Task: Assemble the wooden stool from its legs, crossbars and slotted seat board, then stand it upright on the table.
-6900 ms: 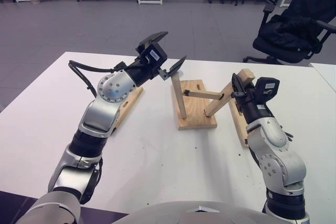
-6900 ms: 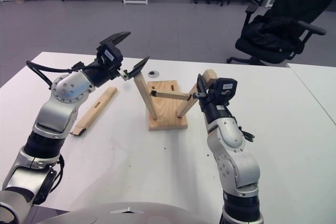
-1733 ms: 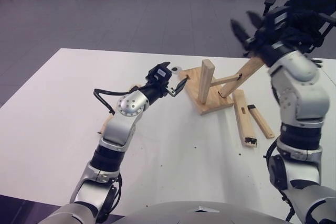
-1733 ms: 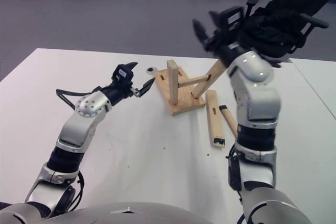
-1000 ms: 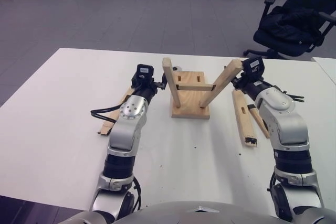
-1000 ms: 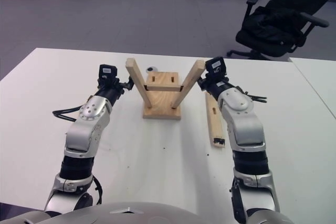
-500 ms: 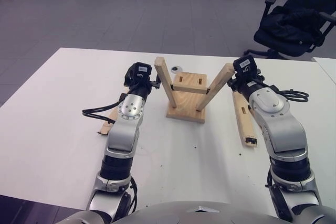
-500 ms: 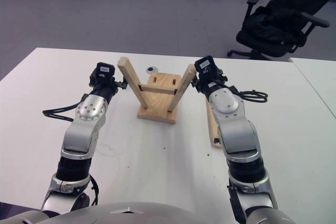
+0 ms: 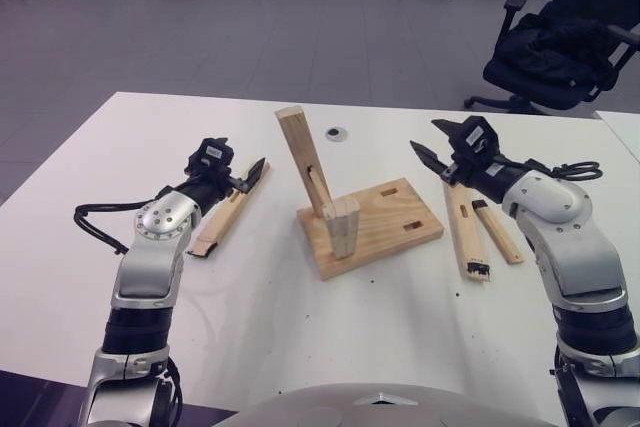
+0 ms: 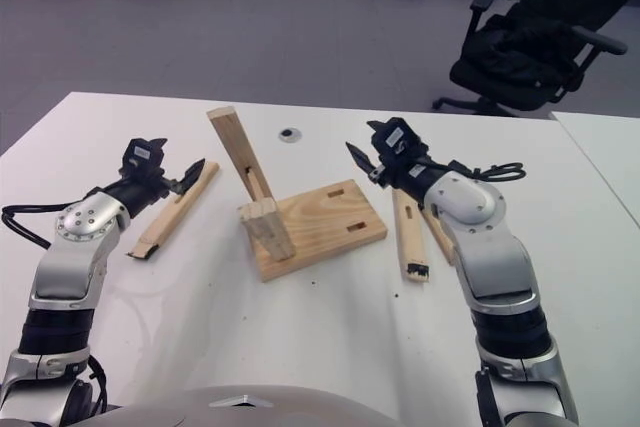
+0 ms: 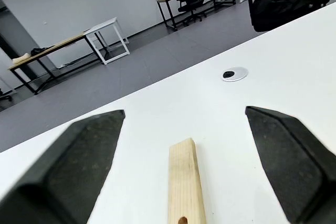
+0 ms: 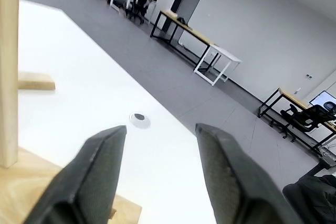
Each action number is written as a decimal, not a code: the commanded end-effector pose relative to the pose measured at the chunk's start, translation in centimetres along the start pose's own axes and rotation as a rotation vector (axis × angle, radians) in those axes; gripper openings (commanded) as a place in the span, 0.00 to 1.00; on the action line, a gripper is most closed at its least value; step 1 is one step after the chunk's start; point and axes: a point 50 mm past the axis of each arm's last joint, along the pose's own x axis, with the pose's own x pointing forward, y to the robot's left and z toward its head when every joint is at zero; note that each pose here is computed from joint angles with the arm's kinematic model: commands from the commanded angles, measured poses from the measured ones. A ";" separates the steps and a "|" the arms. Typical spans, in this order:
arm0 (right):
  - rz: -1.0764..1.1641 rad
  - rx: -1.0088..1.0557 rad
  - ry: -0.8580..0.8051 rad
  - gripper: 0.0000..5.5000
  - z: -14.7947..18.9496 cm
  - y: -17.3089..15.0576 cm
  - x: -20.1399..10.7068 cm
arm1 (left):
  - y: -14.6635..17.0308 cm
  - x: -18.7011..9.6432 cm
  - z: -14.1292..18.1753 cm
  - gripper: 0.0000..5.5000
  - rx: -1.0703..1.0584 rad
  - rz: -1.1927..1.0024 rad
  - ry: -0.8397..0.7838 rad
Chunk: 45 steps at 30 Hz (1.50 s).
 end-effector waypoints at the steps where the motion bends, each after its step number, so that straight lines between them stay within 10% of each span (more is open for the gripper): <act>1: 0.029 0.004 0.174 0.44 -3.8 -0.3 1.3 | 0.5 -1.6 0.1 0.77 0.036 -0.059 0.040; 10: 0.269 -0.185 0.557 0.44 -14.4 0.2 3.0 | -5.2 -2.9 -2.4 0.77 0.257 -0.542 0.309; 16: 0.548 -0.117 0.455 0.44 -11.6 1.3 -0.1 | -8.0 1.8 -3.4 0.77 0.229 -0.514 0.269; 23: 0.630 -0.090 0.408 0.44 -6.6 0.5 -3.8 | -1.7 6.5 -3.6 0.77 0.366 -0.333 0.217; 28: 0.345 -0.168 0.367 0.44 -5.0 -4.2 -1.4 | 2.1 3.3 -1.1 0.77 0.378 -0.304 0.108; 37: 0.589 -0.092 0.366 0.44 -11.3 0.9 2.8 | -3.9 -5.1 -3.6 0.77 0.380 -0.796 0.440; 45: 0.710 0.096 0.291 0.44 -10.8 4.6 -0.3 | -7.5 5.1 -5.1 0.77 0.352 -0.437 0.319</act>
